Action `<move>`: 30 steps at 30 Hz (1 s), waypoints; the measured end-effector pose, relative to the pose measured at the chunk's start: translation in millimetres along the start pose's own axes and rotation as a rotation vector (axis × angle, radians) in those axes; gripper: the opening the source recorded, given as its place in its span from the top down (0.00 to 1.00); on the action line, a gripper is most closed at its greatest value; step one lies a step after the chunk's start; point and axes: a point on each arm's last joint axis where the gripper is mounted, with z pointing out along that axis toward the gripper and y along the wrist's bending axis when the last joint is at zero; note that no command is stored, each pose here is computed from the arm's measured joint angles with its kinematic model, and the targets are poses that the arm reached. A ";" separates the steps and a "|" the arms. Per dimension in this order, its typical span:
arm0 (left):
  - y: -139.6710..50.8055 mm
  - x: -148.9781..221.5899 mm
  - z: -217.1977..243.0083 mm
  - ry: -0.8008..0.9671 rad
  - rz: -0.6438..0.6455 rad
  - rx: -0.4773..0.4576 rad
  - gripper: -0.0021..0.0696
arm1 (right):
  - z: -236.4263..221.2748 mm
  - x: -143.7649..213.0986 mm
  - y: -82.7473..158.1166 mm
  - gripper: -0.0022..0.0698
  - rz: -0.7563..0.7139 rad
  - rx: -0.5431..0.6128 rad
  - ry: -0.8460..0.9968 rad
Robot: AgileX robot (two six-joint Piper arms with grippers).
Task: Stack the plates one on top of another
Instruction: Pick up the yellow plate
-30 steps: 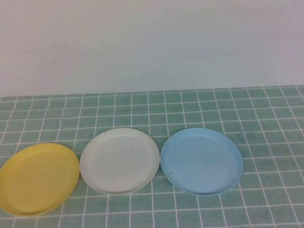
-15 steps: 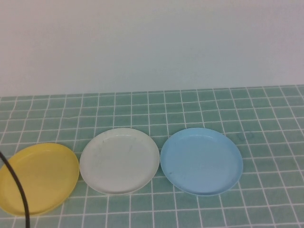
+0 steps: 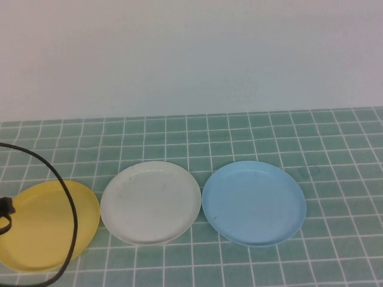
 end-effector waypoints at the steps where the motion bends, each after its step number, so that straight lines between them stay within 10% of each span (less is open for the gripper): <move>1: -1.7 -1.8 6.9 0.022 0.009 0.003 0.98 | 0.0 0.9 0.3 0.97 0.004 -0.003 0.010; 30: 38.4 -25.1 93.7 0.242 -0.159 0.035 0.98 | -1.5 16.1 4.2 0.97 0.043 -0.042 0.178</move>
